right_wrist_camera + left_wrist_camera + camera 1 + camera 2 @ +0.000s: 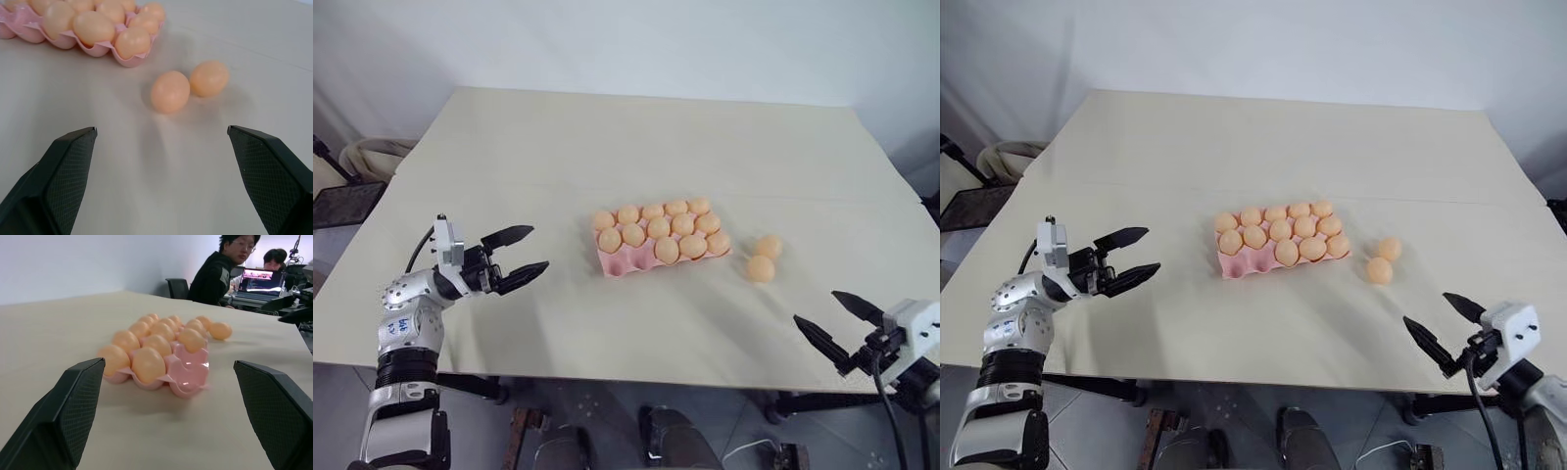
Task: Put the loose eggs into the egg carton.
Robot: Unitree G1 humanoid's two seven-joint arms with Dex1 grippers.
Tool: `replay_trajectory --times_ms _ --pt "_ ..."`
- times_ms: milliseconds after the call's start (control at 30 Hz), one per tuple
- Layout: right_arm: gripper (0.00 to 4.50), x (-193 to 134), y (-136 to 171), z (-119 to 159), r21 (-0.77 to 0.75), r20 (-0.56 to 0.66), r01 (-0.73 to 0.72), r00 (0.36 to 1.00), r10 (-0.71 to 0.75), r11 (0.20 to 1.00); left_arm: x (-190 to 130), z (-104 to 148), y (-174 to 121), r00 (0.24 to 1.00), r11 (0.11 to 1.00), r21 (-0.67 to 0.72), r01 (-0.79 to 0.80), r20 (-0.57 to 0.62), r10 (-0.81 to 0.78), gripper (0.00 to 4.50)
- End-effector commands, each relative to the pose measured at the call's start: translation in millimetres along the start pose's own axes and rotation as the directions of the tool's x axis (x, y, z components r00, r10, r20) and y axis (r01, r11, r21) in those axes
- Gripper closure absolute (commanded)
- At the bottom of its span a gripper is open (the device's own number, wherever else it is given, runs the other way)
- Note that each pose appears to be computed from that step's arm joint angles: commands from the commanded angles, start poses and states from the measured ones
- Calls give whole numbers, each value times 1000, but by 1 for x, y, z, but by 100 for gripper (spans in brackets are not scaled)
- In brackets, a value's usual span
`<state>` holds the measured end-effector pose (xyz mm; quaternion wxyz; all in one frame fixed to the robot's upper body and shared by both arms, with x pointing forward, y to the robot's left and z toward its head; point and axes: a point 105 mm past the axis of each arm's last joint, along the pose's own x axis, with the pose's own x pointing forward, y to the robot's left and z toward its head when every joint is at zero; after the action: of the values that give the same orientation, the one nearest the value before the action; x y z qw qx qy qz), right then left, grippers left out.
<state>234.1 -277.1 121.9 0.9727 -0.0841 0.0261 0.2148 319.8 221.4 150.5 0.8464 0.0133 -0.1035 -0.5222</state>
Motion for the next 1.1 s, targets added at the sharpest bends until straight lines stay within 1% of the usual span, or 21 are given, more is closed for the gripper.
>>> replay_trajectory --times_ms 33,200,367,467,767,967,1100 --pt "3 12 6 6 -12 38 5 999 -4 1000 -13 6 1 1000 999 42 -17 -8 17 0" --pt "3 39 7 -5 20 45 23 999 -24 1000 -18 -5 -2 999 999 33 -26 -47 27 0" --pt "3 56 5 -2 35 63 43 997 -45 998 -20 -9 -8 997 998 56 16 -75 -12 0" --pt "3 61 6 -5 24 50 46 998 -47 999 -22 -12 -11 994 995 85 50 -103 -41 0" --pt "3 69 2 -10 11 22 82 996 -82 997 -18 -12 -18 985 983 104 152 -99 -142 0" --pt "3 82 3 -12 29 25 83 996 -84 996 -11 -14 -24 969 967 97 234 -101 -224 0" --pt "3 94 2 -19 52 -3 98 995 -98 994 -6 -14 -28 957 957 69 282 -93 -275 0"
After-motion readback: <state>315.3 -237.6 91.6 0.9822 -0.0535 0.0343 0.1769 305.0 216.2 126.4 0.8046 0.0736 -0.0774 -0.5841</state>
